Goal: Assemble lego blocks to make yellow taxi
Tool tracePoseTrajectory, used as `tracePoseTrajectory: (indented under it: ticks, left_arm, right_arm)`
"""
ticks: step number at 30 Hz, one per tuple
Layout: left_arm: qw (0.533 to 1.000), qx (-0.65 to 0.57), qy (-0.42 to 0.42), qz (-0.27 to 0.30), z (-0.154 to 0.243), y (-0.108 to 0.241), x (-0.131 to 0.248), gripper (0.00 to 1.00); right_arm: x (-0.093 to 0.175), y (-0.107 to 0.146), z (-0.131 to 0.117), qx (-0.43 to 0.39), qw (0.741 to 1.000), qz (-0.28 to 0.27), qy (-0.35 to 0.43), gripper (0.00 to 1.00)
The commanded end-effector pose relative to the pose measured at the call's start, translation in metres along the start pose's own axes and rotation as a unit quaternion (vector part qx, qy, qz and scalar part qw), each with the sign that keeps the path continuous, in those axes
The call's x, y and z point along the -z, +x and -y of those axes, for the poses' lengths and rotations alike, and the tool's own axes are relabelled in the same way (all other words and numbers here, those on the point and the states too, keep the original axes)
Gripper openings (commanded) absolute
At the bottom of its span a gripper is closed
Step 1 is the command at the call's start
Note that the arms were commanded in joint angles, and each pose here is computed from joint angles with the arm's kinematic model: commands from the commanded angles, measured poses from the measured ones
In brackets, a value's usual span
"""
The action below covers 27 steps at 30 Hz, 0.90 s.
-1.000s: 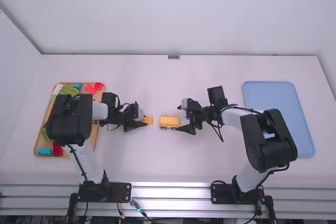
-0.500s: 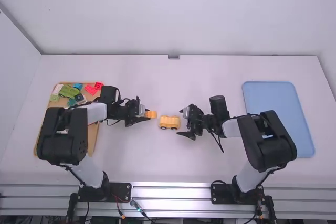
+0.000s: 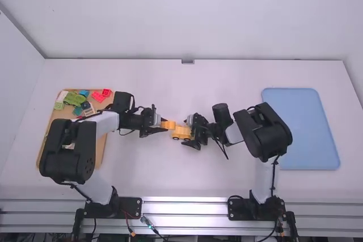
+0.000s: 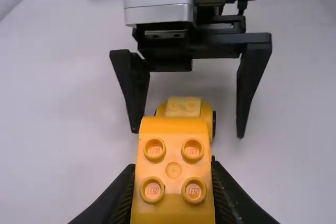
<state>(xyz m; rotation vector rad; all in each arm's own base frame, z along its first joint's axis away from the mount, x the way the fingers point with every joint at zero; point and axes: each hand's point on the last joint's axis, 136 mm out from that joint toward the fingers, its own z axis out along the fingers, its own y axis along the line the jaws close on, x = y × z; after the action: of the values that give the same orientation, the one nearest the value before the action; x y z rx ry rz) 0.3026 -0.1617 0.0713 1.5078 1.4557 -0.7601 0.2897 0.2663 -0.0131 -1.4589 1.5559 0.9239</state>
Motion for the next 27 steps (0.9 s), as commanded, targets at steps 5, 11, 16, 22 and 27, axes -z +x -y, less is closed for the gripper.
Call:
tracePoseTrajectory:
  ticks: [5, 11, 16, 22, 27]
  left_arm:
    - [1.000, 0.003, 0.017, -0.011, 0.006, -0.011, -0.013, 0.17]
    - [0.999, 0.012, 0.013, -0.033, 0.005, -0.008, -0.020, 0.13]
    - [1.000, 0.012, 0.013, -0.022, 0.003, -0.009, -0.022, 0.11]
    - [0.999, 0.039, 0.012, 0.004, -0.004, -0.002, -0.032, 0.09]
    - [0.998, 0.044, 0.027, 0.023, 0.000, 0.003, -0.041, 0.06]
  right_arm:
    - [-0.009, 0.005, 0.006, -0.010, 1.000, 0.008, -0.014, 0.85]
    - [-0.012, 0.012, 0.003, -0.016, 1.000, 0.003, -0.018, 0.66]
    - [-0.011, 0.017, -0.003, -0.002, 1.000, -0.004, -0.026, 0.59]
    - [-0.011, 0.018, -0.003, -0.002, 1.000, -0.004, -0.026, 0.45]
    - [-0.011, 0.018, -0.003, -0.002, 1.000, -0.004, -0.026, 0.43]
